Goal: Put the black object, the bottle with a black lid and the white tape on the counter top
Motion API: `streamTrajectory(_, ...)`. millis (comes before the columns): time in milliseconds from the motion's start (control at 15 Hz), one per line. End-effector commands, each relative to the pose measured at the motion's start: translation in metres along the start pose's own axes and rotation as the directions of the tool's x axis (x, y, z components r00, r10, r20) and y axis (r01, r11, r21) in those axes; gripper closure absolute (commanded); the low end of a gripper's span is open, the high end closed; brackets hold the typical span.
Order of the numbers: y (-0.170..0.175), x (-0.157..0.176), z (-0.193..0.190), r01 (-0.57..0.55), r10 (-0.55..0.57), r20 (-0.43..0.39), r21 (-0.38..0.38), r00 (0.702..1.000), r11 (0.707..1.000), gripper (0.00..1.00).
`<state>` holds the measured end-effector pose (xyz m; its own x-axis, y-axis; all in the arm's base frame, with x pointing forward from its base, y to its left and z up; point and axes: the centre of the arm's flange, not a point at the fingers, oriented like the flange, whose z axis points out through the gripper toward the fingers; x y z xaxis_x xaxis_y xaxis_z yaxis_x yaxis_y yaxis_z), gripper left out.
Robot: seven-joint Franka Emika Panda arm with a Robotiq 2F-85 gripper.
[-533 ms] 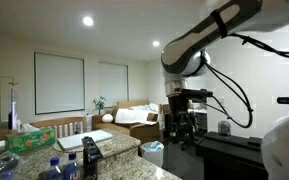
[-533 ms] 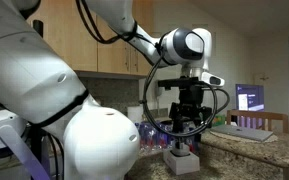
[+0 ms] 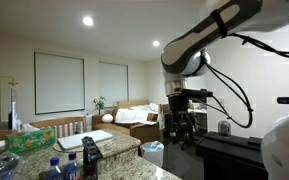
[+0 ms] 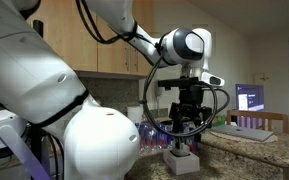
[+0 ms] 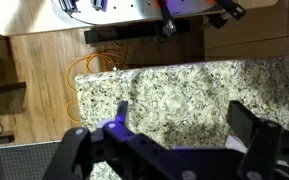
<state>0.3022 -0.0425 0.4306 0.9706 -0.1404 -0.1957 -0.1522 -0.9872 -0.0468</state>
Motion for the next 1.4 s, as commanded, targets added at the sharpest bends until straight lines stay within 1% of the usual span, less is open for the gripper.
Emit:
streamTrajectory(0,0.000,0.000,0.000,0.000,0.000,0.000,0.000,1.000,1.000,0.00)
streamTrajectory(200,0.000,0.000,0.000,0.000,0.000,0.000,0.000,1.000,1.000,0.00)
streamTrajectory(267,-0.007,0.003,-0.007,-0.018,0.018,-0.015,-0.011,1.000,1.000,0.00)
streamTrajectory(333,-0.021,0.009,-0.017,0.004,-0.005,-0.034,-0.022,0.999,1.000,0.00)
streamTrajectory(400,-0.039,0.017,-0.030,0.017,-0.019,-0.054,-0.041,0.998,0.999,0.00)
streamTrajectory(467,-0.064,0.026,-0.045,0.065,-0.072,-0.097,-0.074,0.993,0.995,0.00)
streamTrajectory(533,-0.088,0.034,-0.059,0.110,-0.123,-0.128,-0.103,0.984,0.989,0.00)
streamTrajectory(667,-0.135,0.045,-0.082,0.159,-0.188,-0.184,-0.163,0.965,0.974,0.00)
streamTrajectory(733,-0.161,0.050,-0.091,0.172,-0.210,-0.201,-0.193,0.957,0.966,0.00)
streamTrajectory(800,-0.188,0.056,-0.099,0.154,-0.206,-0.228,-0.227,0.952,0.962,0.00)
streamTrajectory(867,-0.212,0.063,-0.106,0.140,-0.202,-0.242,-0.249,0.949,0.958,0.00)
streamTrajectory(933,-0.235,0.071,-0.111,0.130,-0.195,-0.240,-0.264,0.951,0.956,0.00)
streamTrajectory(1000,-0.255,0.080,-0.116,0.125,-0.190,-0.234,-0.269,0.953,0.955,0.00)
streamTrajectory(1067,-0.274,0.092,-0.118,0.099,-0.163,-0.231,-0.264,0.959,0.959,0.00)
streamTrajectory(1133,-0.291,0.105,-0.117,0.070,-0.127,-0.224,-0.244,0.966,0.967,0.00)
streamTrajectory(1267,-0.315,0.136,-0.108,0.004,-0.038,-0.191,-0.178,0.981,0.984,0.00)
streamTrajectory(1333,-0.322,0.146,-0.100,-0.035,0.011,-0.170,-0.141,0.985,0.989,0.00)
